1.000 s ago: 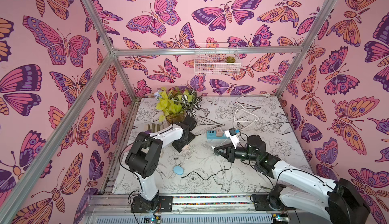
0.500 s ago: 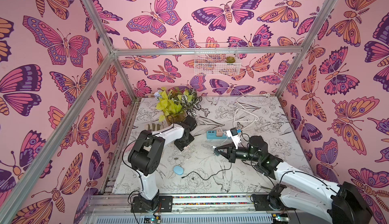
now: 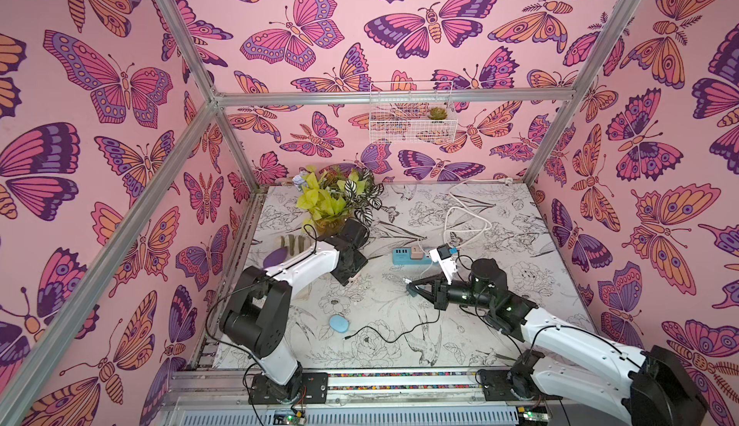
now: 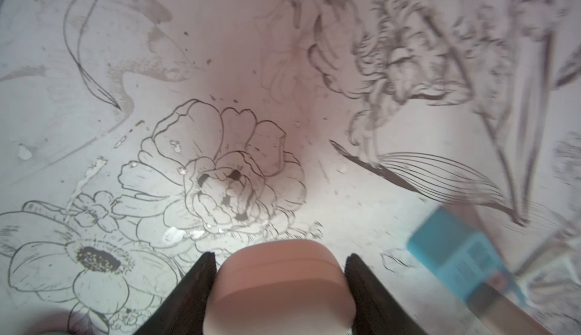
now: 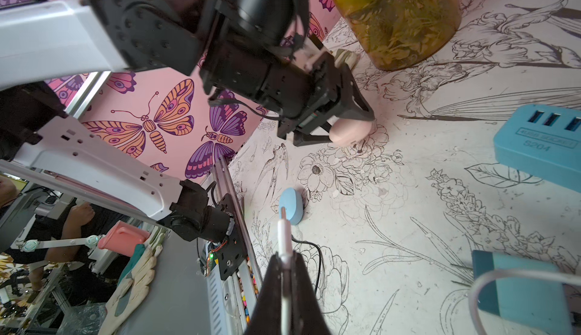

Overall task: Charge the bluetooth headset
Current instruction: Pick up the bluetooth headset from the center of the board.

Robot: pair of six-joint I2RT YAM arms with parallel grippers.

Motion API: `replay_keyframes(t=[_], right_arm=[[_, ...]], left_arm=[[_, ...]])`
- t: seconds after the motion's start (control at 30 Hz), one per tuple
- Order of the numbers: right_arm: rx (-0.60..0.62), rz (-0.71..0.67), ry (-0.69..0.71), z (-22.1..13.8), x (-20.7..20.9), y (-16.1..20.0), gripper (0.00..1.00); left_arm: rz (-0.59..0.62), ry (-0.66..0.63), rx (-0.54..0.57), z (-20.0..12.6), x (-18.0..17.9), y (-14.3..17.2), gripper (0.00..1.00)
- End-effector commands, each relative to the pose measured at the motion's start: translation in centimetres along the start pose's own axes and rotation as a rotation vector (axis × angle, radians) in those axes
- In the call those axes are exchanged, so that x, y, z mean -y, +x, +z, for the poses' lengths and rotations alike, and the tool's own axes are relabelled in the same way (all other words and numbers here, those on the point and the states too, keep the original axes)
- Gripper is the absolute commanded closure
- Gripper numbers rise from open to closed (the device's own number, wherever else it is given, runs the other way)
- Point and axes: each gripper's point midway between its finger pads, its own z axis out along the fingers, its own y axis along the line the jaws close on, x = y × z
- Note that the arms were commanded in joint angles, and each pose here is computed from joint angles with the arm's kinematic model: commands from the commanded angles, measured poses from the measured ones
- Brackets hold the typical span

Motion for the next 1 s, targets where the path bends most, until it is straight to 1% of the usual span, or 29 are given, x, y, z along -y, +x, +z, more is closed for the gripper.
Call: replay_keyframes(t=[0.0,0.33,0.37,0.43,0.53,0.7,0.97], right_arm=[[0.018,-0.029,0.009,0.2,-0.4,-1.3,1.00],[0.075,-0.075,0.013,1.9,-1.8,-3.7,1.00],[0.083,-0.079,0.016,2.2,-1.9,-4.0,1.00],[0.098,-0.080,0.015,2.7,-2.1,-4.6,1.00],[0.123,-0.085,0.006,3.3,-2.6,-5.3,1.00],[0.132,-0.081,0.005,4.5,-2.9,-5.7,1.00],[0.154,-0.056,0.052,4.8,-1.6,-5.7,1.00]], left_arm=[[-0.015,0.105,-0.004,-2.0,1.0,0.1,0.54],[-0.110,0.382,-0.035,-7.5,3.5,1.1,0.58],[-0.122,0.425,-0.033,-8.5,3.8,1.2,0.59],[-0.132,0.479,-0.031,-9.6,4.3,1.5,0.59],[-0.138,0.529,-0.041,-10.4,5.0,2.3,0.59],[-0.150,0.621,-0.091,-11.0,6.6,4.0,0.60],[-0.131,0.673,-0.094,-12.1,7.6,5.0,0.60]])
